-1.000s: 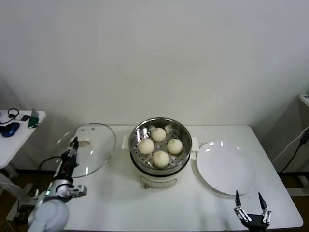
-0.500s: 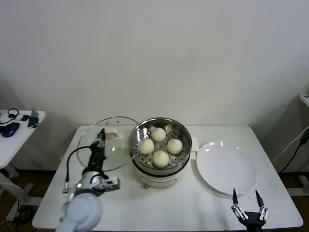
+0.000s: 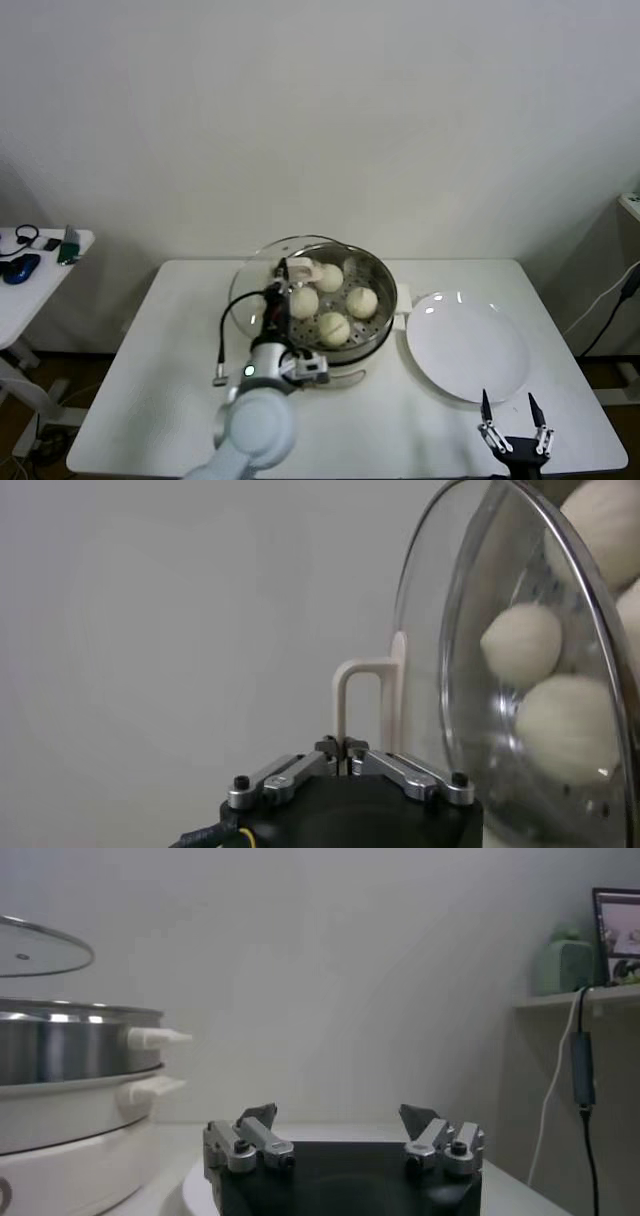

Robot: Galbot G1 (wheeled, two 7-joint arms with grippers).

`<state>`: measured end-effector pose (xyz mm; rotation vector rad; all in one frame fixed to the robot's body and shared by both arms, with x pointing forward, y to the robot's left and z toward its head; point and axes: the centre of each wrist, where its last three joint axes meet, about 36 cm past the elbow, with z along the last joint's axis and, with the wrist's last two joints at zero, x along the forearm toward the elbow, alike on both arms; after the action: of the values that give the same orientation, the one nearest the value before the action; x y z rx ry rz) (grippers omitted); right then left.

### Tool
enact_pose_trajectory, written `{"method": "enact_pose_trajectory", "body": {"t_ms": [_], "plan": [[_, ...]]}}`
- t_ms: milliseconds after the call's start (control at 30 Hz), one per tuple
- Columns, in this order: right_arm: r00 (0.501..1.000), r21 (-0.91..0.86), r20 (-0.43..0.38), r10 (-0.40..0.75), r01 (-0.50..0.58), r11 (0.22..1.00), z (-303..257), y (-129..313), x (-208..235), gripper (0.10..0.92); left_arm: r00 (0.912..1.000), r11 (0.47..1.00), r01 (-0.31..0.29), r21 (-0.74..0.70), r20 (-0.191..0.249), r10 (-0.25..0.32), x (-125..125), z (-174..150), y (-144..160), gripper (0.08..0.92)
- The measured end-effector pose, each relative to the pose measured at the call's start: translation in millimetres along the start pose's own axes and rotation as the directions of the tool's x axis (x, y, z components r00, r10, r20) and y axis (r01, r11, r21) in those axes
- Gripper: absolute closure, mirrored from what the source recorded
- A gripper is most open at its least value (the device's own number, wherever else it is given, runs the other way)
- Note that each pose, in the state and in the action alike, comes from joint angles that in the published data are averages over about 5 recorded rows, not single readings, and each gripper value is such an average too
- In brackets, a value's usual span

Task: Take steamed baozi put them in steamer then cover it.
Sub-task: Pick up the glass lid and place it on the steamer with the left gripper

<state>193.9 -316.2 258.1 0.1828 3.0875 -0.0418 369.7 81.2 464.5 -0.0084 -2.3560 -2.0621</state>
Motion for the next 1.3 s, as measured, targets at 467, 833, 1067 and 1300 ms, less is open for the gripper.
{"method": "enact_pose_trajectory", "body": {"t_ms": [467, 833, 1067, 1300], "plan": [[1.0, 0.003, -0.001, 0.017, -0.017, 1.0, 6.4, -2.9, 4.2, 0.2, 0.9996, 1.0, -0.011, -0.011, 0.026, 0.011, -4.9, -65.9, -15.9, 0.868], [1.0, 0.0, 0.004, 0.02, -0.02, 1.0, 8.6, -3.4, 5.5, 0.2, 0.9999, 0.998, -0.008, -0.069, 0.01, 0.009, -15.4, -75.7, -32.8, 0.868], [1.0, -0.004, 0.006, 0.022, -0.022, 1.0, 8.7, -5.1, 5.2, 0.2, 1.0, 0.995, -0.003, -0.095, -0.005, 0.003, -24.7, -76.1, -39.9, 0.868], [1.0, -0.007, 0.006, 0.026, -0.026, 1.0, 10.7, -5.7, 3.8, 0.2, 0.9998, 0.993, -0.013, -0.113, -0.019, 0.011, -27.9, -73.0, -46.4, 0.868]]}}
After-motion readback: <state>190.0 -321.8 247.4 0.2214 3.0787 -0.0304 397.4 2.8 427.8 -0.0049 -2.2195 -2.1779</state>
